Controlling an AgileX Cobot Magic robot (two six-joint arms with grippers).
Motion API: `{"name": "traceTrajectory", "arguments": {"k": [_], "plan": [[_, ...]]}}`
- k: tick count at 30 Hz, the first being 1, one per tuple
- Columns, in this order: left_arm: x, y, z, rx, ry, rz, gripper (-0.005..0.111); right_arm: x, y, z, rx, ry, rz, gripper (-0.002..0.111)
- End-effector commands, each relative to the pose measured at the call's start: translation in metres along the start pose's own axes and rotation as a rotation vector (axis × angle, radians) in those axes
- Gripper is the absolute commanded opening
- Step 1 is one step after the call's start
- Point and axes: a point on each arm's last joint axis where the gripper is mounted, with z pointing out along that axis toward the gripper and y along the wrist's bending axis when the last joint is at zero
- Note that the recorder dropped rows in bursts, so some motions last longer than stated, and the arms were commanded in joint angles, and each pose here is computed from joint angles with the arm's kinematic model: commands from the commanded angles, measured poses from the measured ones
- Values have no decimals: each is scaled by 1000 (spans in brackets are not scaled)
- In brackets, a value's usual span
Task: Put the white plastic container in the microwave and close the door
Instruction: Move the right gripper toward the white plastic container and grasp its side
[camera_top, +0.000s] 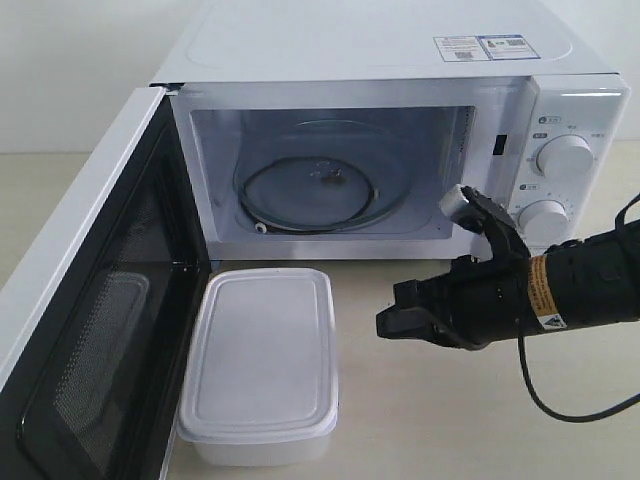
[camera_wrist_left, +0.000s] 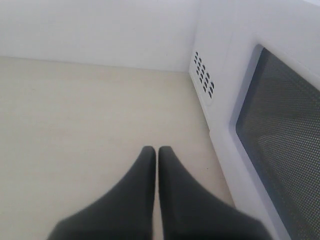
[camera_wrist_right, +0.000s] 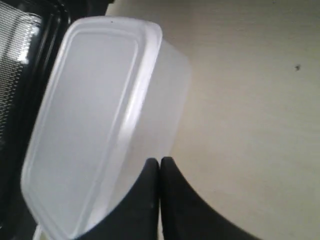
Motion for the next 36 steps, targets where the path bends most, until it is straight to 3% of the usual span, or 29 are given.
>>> {"name": "traceTrajectory", "arguments": {"k": [1,5,11,13,20,36], "plan": [[1,0,0,-3,4,-8,4,3,-11,8,-230,14,73,0],[1,0,0,-3,4,-8,4,6,-9,11,-306,16,70,0],[1,0,0,-3,4,-8,4,5,-9,11,-306,13,85,1],[1,0,0,-3,4,-8,4,5,-9,11,-306,13,88,8],[1,0,0,-3,4,-8,4,6,-10,12,-296,22,133,45],[1,0,0,-3,4,-8,4,2,4,39,-167,70,168,46]]}}
